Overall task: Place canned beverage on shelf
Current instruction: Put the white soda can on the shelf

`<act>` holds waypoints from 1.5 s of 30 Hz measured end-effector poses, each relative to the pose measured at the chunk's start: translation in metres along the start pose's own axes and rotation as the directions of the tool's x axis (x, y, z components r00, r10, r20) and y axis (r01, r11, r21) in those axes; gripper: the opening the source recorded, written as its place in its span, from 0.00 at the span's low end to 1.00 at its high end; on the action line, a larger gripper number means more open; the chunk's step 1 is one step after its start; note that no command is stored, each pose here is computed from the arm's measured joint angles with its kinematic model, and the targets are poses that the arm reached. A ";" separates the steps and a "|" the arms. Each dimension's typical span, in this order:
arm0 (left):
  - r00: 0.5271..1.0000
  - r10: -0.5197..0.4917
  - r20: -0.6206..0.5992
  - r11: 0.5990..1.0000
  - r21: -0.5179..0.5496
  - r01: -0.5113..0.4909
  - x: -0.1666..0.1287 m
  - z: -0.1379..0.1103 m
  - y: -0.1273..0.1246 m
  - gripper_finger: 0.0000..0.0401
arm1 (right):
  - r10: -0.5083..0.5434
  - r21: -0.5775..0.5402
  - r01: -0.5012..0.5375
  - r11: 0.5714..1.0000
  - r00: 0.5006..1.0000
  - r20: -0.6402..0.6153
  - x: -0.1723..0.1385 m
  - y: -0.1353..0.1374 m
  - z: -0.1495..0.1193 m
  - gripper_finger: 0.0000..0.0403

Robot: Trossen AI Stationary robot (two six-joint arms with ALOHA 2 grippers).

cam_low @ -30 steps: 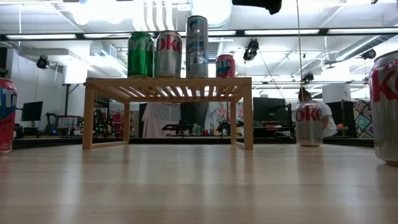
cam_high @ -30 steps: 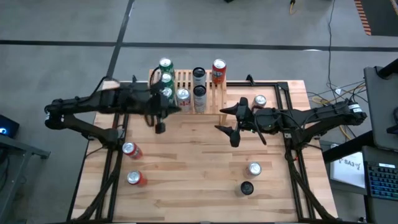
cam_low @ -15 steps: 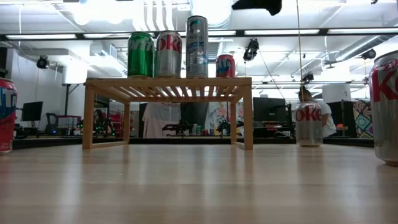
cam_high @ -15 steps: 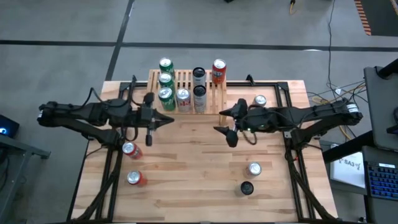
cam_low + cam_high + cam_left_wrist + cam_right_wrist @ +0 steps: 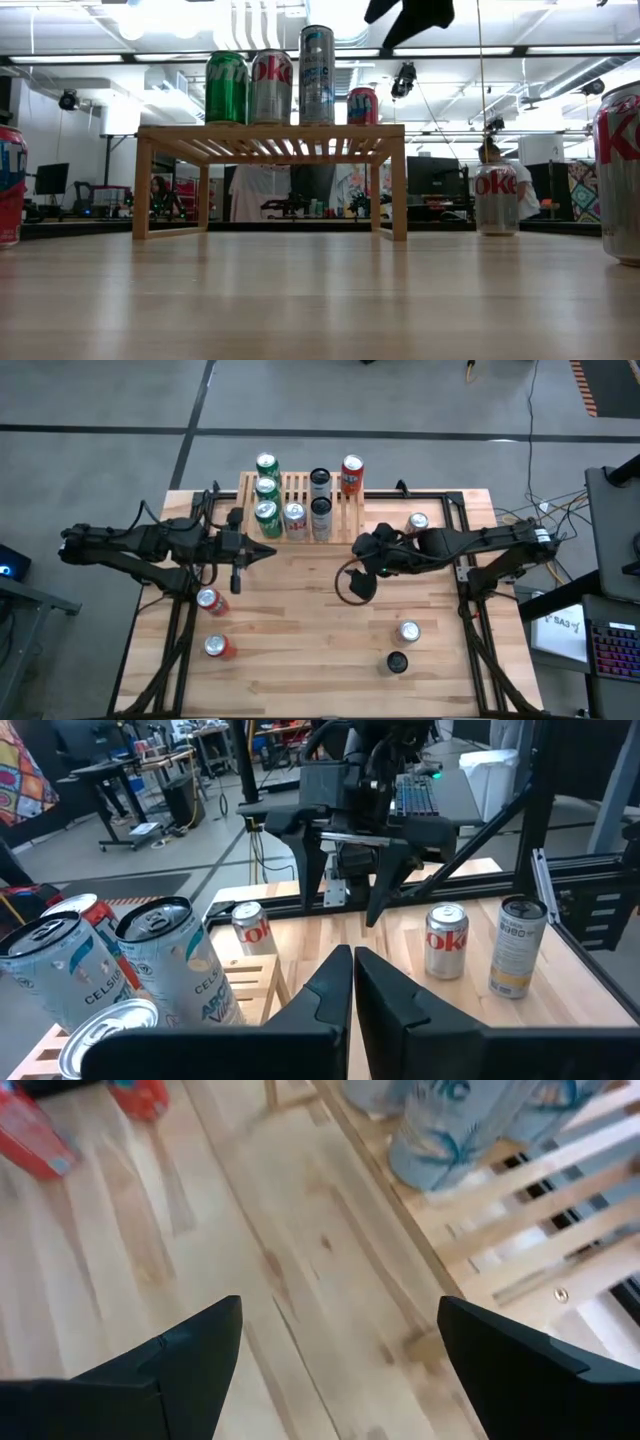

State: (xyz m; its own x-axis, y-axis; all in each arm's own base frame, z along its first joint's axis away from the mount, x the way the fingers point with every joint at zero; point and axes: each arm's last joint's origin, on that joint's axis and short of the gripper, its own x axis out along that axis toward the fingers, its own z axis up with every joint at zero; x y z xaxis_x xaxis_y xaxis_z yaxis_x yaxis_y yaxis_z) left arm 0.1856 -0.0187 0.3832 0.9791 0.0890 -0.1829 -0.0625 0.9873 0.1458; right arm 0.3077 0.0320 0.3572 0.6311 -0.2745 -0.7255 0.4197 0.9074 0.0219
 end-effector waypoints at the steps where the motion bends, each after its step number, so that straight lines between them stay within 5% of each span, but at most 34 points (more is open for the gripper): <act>1: 1.000 0.000 0.000 1.000 0.002 0.000 0.000 0.000 0.000 0.00 | -0.006 0.001 0.006 1.000 1.000 -0.013 0.001 0.000 0.000 0.81; 19: 1.000 0.001 -0.003 0.999 0.042 -0.001 0.002 0.000 0.000 0.00 | -0.151 0.168 0.214 0.962 0.934 -0.324 0.002 -0.034 -0.019 0.81; 36: 0.999 0.005 -0.032 0.997 0.079 -0.003 0.001 -0.003 0.000 0.00 | -0.297 0.272 0.513 0.814 0.771 -0.564 0.010 -0.177 -0.011 0.81; 45: 0.996 0.000 -0.086 0.997 0.078 0.007 0.002 -0.011 -0.001 0.00 | -0.142 0.431 0.496 0.754 0.763 -0.630 0.008 -0.246 -0.024 0.81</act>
State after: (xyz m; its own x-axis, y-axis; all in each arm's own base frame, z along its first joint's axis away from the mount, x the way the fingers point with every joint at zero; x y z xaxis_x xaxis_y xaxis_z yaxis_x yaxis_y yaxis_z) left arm 0.1857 -0.0184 0.3722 0.9587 0.1002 -0.2660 -0.0408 0.9746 0.2203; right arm 0.1937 -0.1857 0.3294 0.0109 -0.1381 -0.9904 0.9107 0.4105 -0.0472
